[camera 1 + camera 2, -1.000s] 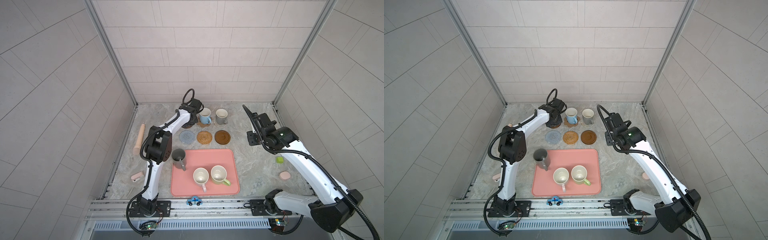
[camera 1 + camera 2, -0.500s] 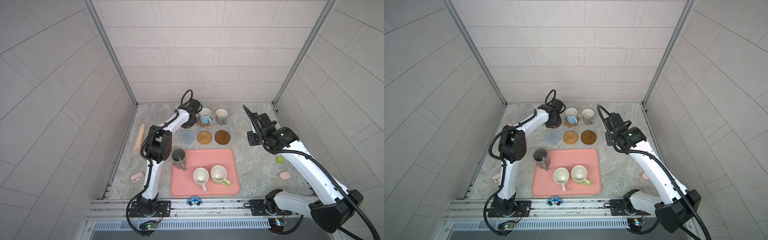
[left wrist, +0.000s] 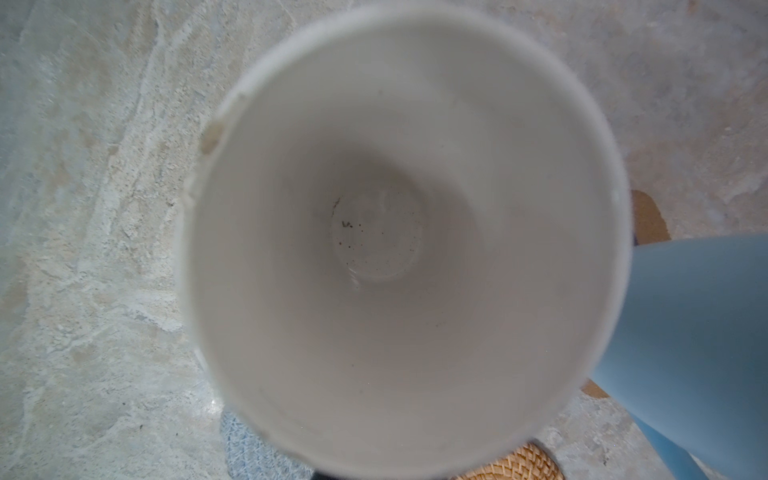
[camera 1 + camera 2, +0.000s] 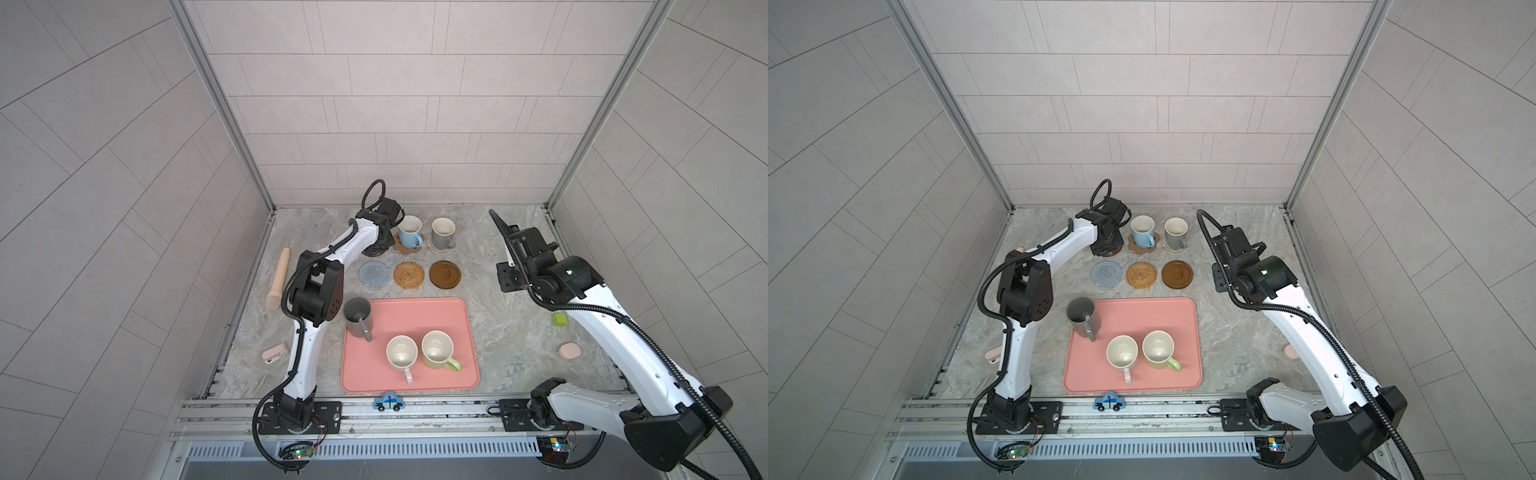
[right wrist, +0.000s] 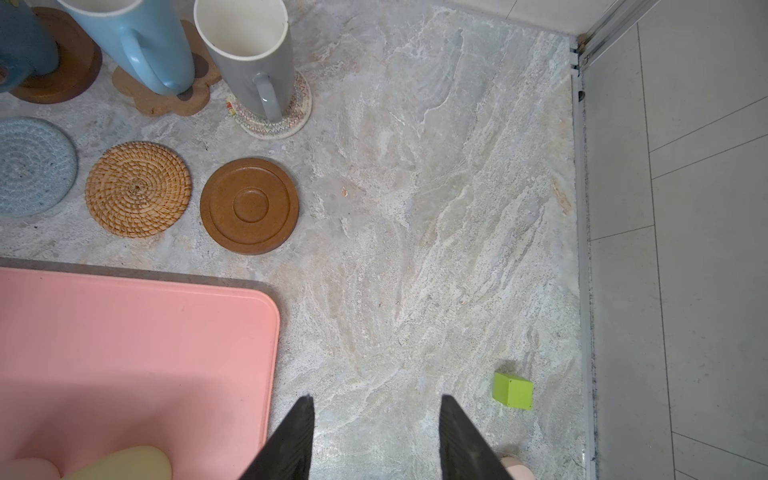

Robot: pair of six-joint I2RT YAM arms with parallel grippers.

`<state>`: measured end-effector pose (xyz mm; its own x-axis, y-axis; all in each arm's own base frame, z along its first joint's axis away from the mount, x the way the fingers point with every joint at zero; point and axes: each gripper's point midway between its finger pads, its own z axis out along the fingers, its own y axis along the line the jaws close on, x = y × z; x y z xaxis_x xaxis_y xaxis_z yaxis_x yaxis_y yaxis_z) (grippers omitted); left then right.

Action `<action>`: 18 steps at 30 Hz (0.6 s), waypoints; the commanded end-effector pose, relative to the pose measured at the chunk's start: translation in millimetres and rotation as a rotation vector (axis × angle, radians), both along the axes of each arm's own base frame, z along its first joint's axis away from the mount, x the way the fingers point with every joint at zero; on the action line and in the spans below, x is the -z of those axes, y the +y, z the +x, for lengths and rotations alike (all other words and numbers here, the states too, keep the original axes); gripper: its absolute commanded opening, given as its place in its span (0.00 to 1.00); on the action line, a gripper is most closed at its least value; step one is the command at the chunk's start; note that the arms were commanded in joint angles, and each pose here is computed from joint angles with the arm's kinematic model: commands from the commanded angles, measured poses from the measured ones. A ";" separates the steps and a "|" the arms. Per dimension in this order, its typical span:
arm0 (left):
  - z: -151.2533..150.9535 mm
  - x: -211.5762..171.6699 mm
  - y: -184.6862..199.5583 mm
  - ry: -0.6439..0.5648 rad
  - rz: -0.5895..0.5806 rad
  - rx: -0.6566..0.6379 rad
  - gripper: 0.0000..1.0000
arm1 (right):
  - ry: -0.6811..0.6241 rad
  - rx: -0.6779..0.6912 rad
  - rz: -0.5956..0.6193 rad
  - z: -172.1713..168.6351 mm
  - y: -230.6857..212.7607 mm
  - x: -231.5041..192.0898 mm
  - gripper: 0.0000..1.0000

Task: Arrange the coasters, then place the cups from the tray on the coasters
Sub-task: 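Lower the held mug onto the brown wooden coaster and open the left gripper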

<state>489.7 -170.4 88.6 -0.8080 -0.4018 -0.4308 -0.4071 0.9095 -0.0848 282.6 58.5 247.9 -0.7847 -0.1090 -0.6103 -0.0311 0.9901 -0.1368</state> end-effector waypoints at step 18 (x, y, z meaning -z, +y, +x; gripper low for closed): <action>8.3 3.6 -5.9 -0.009 -0.032 -0.015 0.24 | -0.007 0.034 -0.008 -8.1 -9.3 -3.5 0.51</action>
<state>493.2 -176.8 88.6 -0.8078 -0.4094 -0.4240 -0.4005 0.9091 -0.1148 282.4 57.8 248.7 -0.7828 -0.1054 -0.6133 -0.0263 0.9903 -0.1366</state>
